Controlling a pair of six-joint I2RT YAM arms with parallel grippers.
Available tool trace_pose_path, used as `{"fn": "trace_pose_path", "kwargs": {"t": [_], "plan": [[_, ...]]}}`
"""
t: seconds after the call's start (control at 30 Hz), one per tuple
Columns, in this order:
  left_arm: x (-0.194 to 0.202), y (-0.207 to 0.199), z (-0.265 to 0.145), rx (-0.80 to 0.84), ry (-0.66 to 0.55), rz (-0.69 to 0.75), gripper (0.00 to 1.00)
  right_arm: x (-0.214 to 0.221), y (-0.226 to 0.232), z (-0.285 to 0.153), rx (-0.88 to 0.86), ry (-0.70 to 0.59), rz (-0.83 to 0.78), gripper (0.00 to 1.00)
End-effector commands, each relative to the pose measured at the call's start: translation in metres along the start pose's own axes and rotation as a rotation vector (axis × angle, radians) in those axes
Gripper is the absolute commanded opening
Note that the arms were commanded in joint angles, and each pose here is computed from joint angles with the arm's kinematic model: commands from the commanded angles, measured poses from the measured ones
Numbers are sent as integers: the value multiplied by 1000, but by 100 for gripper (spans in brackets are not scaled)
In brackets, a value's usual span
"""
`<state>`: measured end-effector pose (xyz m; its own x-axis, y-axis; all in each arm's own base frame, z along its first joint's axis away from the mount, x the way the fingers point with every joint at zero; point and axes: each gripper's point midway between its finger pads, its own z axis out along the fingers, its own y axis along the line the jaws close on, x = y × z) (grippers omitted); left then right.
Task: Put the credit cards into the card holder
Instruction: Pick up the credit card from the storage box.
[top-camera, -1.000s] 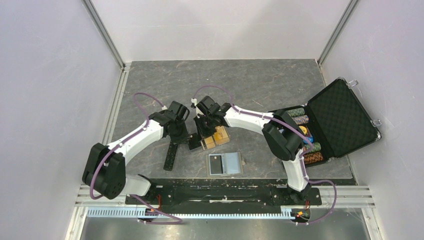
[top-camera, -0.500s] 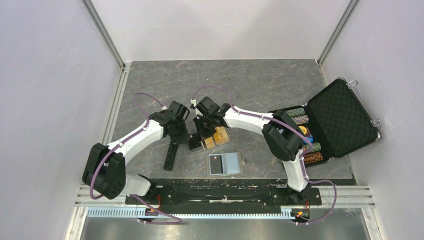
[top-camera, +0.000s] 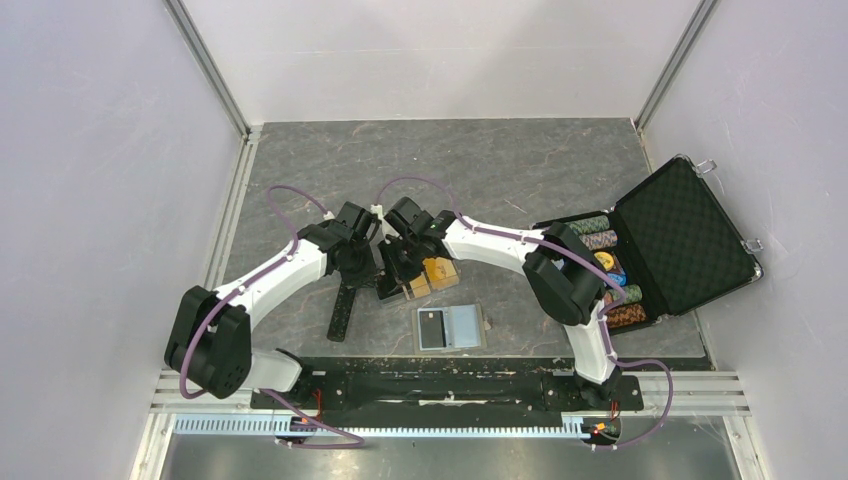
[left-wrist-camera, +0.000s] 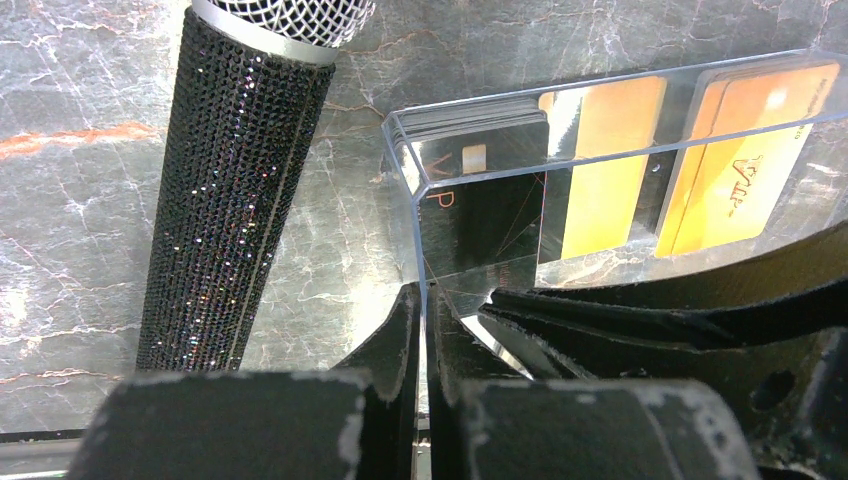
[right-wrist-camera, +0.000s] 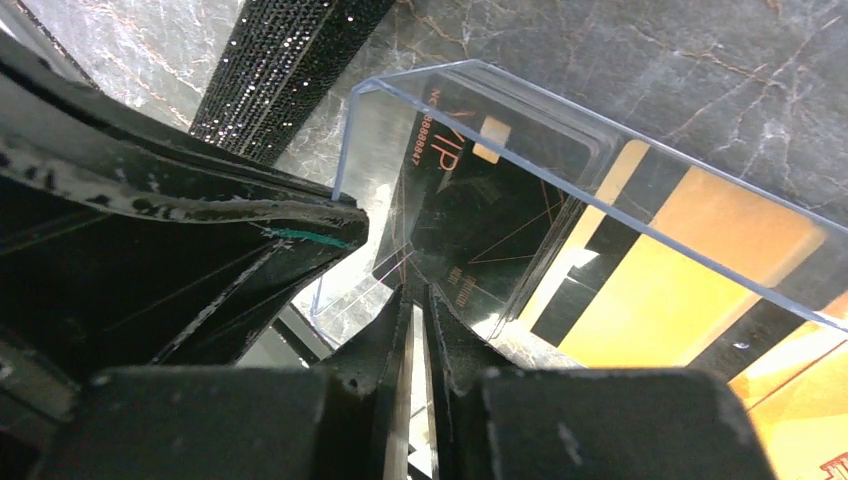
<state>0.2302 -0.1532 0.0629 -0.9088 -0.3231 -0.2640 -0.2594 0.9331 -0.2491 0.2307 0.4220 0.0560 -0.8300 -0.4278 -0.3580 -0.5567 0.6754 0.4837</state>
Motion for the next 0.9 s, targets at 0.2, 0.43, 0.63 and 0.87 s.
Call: {"fn": "trace_pose_path", "kwargs": {"t": [0.2,0.43,0.63,0.87], "plan": [[4,8,10,-21,10,55,2,-26,9,-22,32,-88,-20,27],[5,9,10,-24,11,57,2,-9,-12,-8,96,-29,-16,44],[7,10,12,-26,15,56,2,-4,-8,-3,66,-10,-21,26],[8,11,14,-24,18,54,2,-9,8,-3,-11,-16,-28,16]]}}
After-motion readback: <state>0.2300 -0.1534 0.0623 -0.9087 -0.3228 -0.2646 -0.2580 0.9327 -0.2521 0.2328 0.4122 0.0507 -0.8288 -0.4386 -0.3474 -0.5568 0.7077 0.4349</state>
